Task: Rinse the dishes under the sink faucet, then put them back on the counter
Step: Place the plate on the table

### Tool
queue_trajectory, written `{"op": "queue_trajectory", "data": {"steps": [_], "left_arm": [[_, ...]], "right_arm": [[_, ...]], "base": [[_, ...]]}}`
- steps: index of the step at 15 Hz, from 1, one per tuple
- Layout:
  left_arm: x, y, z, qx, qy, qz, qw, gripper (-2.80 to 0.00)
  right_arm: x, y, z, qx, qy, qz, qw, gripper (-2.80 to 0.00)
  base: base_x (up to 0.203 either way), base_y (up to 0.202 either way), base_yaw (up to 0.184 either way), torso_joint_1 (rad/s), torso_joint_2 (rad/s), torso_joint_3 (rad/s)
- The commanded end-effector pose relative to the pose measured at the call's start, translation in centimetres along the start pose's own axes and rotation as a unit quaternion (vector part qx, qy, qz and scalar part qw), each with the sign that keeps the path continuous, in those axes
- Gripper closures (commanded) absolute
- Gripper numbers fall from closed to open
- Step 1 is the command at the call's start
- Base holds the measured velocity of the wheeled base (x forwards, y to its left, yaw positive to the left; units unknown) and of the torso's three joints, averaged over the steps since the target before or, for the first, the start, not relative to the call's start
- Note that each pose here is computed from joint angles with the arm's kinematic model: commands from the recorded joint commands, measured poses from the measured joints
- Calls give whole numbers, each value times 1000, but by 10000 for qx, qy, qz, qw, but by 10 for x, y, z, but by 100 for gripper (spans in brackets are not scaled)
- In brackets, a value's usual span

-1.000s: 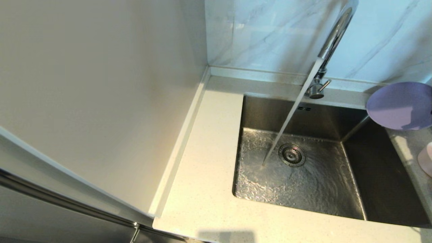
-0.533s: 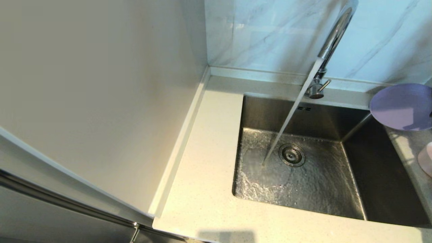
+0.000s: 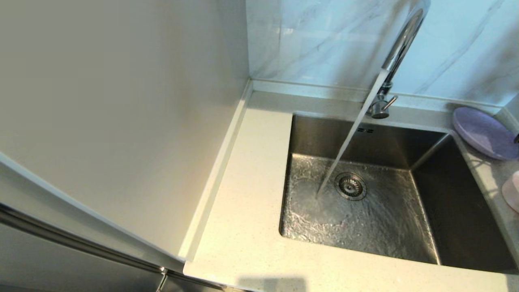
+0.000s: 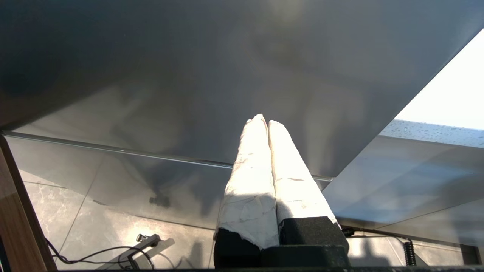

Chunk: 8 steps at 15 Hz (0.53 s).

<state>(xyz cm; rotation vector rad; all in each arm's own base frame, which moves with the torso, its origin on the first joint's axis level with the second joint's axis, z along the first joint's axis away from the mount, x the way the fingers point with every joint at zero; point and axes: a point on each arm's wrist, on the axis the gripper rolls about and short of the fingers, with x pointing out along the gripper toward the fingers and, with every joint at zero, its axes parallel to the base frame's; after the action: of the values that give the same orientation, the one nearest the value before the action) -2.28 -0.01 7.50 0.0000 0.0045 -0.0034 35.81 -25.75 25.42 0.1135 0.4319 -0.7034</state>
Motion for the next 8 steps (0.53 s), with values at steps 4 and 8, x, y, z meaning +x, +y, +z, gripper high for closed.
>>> {"op": "queue_trajectory", "data": {"steps": [4,8], "left_arm": [[0,0,0,0,1,2,10000,0],[0,0,0,0,1,2,10000,0]], "right_arm": [[-10,0,10,23,-275,8,9996,-280],[-57,-2,26,-7,-217,280,9994,-280]], "base": [[0,0,0,0,0,0],[0,0,0,0,0,0]]}}
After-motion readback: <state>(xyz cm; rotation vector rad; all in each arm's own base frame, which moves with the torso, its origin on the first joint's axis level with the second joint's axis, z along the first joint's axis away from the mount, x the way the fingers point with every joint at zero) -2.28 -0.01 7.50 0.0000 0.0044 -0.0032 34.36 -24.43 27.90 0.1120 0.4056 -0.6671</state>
